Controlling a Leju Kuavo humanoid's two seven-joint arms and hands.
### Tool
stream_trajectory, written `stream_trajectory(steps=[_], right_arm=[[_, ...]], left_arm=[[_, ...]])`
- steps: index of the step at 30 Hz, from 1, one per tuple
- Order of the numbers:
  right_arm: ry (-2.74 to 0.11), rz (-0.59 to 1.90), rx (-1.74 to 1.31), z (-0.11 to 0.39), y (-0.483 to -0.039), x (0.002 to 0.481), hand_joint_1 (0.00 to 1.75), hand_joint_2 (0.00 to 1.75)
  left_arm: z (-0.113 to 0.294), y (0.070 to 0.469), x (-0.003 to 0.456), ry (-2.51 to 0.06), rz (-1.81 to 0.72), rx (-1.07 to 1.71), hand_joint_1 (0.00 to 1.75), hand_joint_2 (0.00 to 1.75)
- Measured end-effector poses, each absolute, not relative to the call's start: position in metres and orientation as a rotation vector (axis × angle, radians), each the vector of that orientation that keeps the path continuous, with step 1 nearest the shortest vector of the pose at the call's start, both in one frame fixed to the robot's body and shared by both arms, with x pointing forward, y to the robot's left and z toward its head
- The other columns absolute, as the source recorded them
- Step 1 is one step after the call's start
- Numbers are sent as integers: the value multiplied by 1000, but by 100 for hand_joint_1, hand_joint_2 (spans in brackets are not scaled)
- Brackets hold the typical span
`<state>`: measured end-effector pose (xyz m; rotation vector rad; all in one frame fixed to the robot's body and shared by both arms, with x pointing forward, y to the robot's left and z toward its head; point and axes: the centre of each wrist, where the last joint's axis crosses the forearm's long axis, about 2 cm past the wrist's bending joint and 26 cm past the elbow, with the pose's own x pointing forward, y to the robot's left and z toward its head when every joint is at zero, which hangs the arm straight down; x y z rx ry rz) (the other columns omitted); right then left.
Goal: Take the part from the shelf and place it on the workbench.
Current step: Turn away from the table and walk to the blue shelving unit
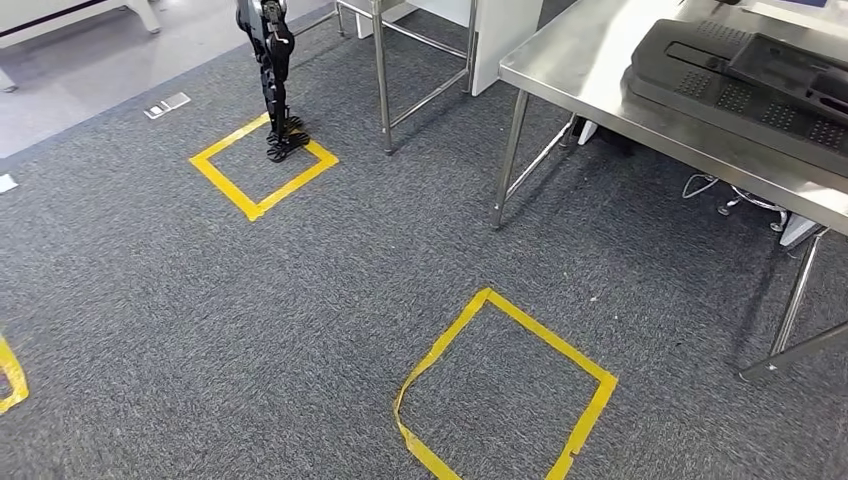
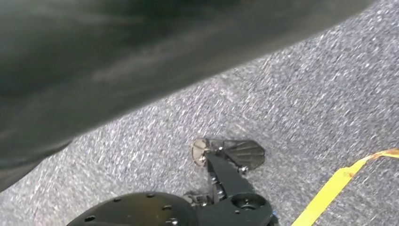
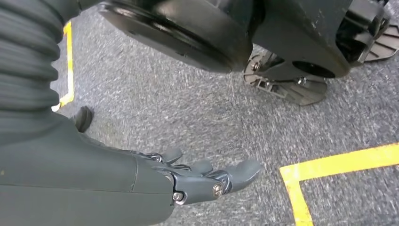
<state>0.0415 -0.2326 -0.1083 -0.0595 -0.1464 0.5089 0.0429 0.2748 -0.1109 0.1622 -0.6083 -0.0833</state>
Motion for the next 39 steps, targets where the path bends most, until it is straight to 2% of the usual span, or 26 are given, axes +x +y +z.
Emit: stream_trajectory(steps=[39], right_arm=[[-154,535,-64,-108,-231,40,0,175]], left_arm=[[-111,277,40,-597,-103,170,0,0]])
